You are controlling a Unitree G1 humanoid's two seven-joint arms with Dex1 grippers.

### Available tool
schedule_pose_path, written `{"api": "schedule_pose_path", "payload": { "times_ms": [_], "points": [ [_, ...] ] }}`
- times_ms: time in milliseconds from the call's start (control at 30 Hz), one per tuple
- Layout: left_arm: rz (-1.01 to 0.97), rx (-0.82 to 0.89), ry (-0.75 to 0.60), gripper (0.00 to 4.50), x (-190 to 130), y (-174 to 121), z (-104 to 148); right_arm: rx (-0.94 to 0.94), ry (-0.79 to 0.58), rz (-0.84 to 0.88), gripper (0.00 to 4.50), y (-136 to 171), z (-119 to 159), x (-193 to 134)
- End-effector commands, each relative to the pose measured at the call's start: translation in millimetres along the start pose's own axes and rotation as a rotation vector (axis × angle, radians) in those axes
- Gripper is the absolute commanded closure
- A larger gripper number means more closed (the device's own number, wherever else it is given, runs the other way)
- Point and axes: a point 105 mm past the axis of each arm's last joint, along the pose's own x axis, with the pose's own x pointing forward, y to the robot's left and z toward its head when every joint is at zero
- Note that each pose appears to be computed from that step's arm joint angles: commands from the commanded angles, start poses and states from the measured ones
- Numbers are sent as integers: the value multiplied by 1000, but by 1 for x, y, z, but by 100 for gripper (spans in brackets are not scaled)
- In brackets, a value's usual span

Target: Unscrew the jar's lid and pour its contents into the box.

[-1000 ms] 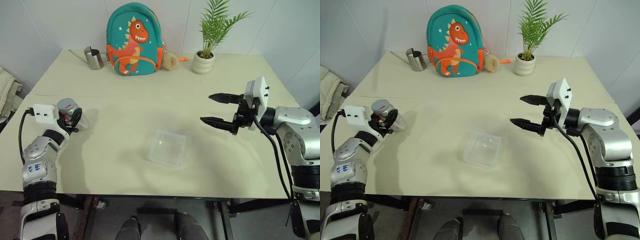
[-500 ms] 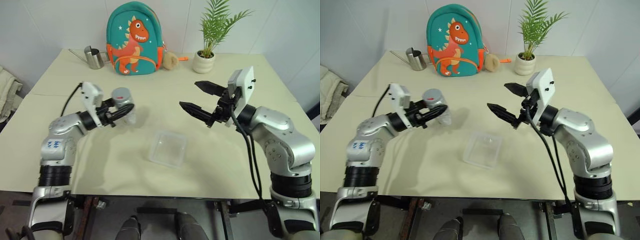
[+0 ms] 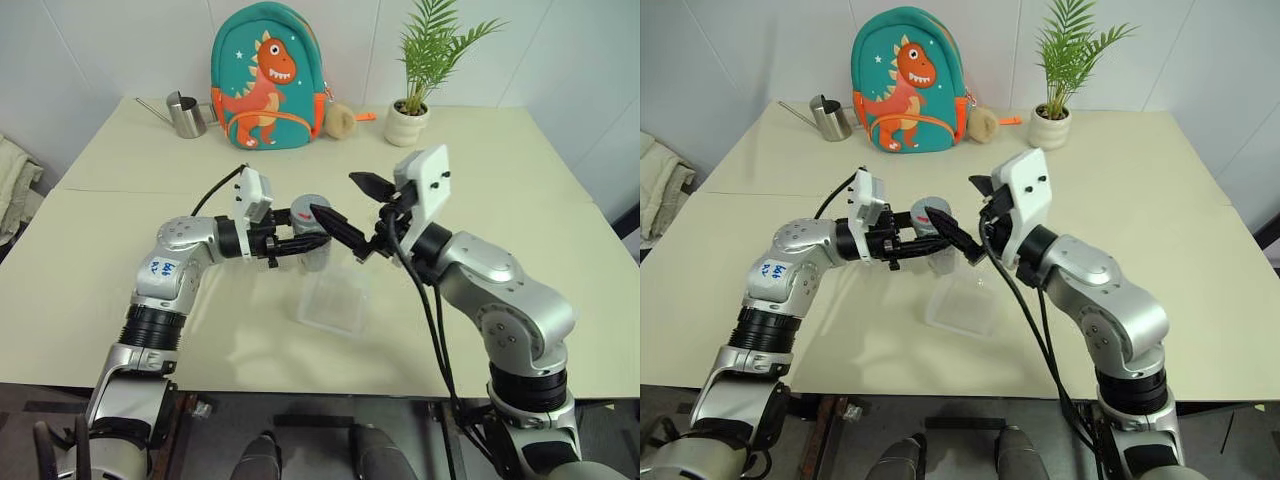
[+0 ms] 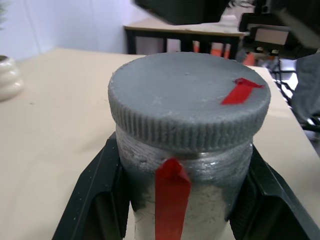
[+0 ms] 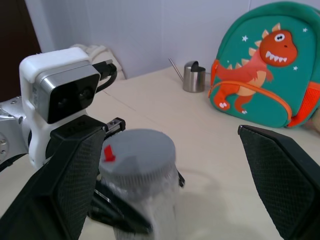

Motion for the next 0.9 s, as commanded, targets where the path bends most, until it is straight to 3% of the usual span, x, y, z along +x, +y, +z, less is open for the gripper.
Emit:
{"api": "schedule_pose_path", "payload": {
  "times_ms": [33, 367, 900],
  "points": [
    [-34, 75, 3, 247, 5, -1, 11, -45, -56, -2, 0, 12, 13, 3],
    [-46, 102, 8, 247, 7, -3, 15, -14, -57, 25, 0, 30, 9, 10],
    [-42, 133, -3, 247, 1, -10, 20, -18, -33, -55, 0, 21, -5, 12]
  ]
}}
